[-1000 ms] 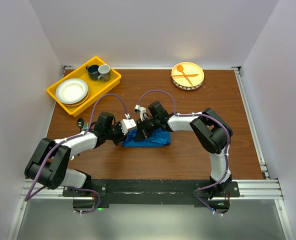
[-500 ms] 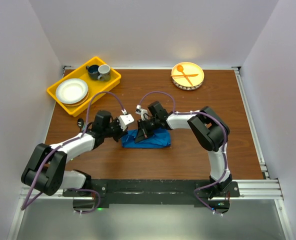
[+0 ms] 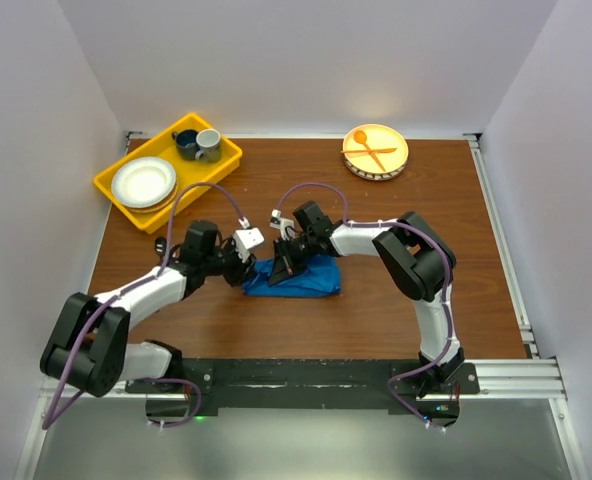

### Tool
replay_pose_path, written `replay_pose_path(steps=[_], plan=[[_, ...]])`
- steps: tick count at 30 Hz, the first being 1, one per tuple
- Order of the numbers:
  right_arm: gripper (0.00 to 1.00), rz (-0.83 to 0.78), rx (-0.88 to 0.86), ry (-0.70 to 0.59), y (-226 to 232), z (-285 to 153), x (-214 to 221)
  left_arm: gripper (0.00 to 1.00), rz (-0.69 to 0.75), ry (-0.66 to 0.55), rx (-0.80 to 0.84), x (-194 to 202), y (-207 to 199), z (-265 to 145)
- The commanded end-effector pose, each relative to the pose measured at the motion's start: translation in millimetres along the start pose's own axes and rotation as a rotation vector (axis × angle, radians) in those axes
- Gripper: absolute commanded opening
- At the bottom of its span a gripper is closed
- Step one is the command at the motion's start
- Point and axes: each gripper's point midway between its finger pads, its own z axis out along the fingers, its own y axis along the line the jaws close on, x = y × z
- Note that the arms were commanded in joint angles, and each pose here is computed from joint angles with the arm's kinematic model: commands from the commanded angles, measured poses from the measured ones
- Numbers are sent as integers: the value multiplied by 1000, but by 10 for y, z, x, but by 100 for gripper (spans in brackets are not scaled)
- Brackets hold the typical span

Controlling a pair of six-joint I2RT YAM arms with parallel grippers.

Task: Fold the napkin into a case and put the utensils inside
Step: Stuff the top corner of the smaller-rectangle-folded napkin into the folded napkin.

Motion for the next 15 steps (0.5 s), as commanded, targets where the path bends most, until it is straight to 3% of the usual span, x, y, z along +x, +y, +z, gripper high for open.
replay_pose_path(steps=[1, 4, 8, 15], plan=[[0, -20, 13, -12, -6, -9, -28, 49, -69, -102, 16, -267, 182, -225], [0, -35, 12, -22, 6, -20, -49, 57, -115, -93, 153, -219, 88, -338], [0, -55, 8, -34, 17, -12, -80, 59, -48, -130, 291, -250, -161, -431], [0, -61, -4, -45, 43, -20, -107, 59, -45, -83, 297, -152, -131, -289]])
